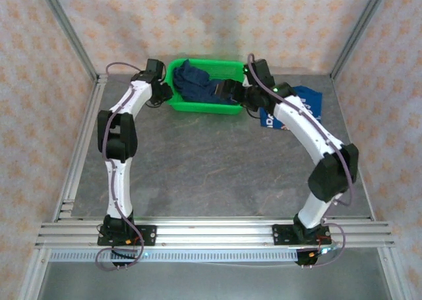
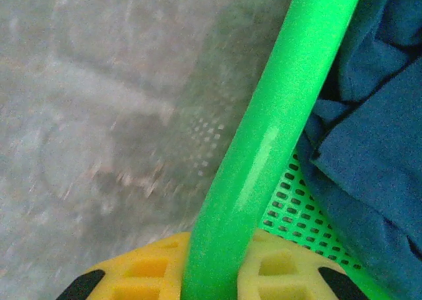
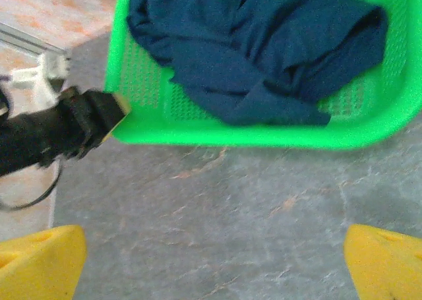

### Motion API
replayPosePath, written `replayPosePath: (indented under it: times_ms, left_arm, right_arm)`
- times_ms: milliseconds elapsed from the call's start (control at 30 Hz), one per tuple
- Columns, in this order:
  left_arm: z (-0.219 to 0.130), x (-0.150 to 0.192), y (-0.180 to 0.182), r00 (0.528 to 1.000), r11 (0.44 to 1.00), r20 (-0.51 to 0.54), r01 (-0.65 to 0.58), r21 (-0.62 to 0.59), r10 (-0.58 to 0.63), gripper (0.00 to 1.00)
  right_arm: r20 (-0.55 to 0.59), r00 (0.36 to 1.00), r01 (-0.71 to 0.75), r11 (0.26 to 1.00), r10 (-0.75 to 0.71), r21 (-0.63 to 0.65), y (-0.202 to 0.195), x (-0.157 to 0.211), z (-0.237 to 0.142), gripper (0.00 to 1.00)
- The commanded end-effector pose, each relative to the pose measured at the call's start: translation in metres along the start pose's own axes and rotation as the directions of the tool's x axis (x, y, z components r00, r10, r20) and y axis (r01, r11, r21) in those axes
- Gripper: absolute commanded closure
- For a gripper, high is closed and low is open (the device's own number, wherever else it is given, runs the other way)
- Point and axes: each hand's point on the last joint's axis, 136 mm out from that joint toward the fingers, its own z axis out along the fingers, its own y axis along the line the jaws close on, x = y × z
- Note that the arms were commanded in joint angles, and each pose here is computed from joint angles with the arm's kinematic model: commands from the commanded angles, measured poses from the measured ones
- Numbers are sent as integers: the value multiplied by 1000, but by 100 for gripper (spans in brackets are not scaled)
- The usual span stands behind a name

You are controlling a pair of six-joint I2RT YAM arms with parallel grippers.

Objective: Fold and stack the t-shirts

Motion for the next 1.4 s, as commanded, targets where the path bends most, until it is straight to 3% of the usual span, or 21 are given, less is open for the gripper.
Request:
replayPosePath:
  times_ms: [0,333,600,900,1000,1100,1233,1267,1367]
  left_arm:
    - [-39,23,27,998,995,-14,-59,-78,59,91]
    - [-103,124,82,1000,997,-23,-15,-71,13,94]
    - [-110,183,111,997,997,-46,56,-54,-59,100]
    - [-120,207,120,994,995,-54,97,-32,-99,100]
    - [-119,214,122,992,993,-59,113,-26,-114,100]
    - [-119,217,123,991,993,-64,116,-23,-118,100]
    - [-119,216,123,991,993,-62,118,-25,-120,100]
    - [-119,214,124,990,992,-59,126,-25,-127,100]
    - [-119,208,119,989,991,-55,136,-14,-137,100]
  right_arm:
    - [-63,995,86,992,-80,98,-15,3,23,1]
    - [-348,920,206,978,-180,39,2,64,114,15]
    - [-332,925,145,980,-183,-138,52,115,163,18]
    - [-327,941,52,992,-87,-116,53,144,204,26]
    - [-315,949,-29,991,-14,-130,58,145,216,39]
    - [-308,951,-64,984,10,-166,71,146,219,60]
    - [-235,972,-52,972,-4,-230,101,119,193,96]
    - [-197,980,-43,964,-10,-261,113,105,179,100]
    - [-93,995,7,942,-41,-336,146,66,136,100]
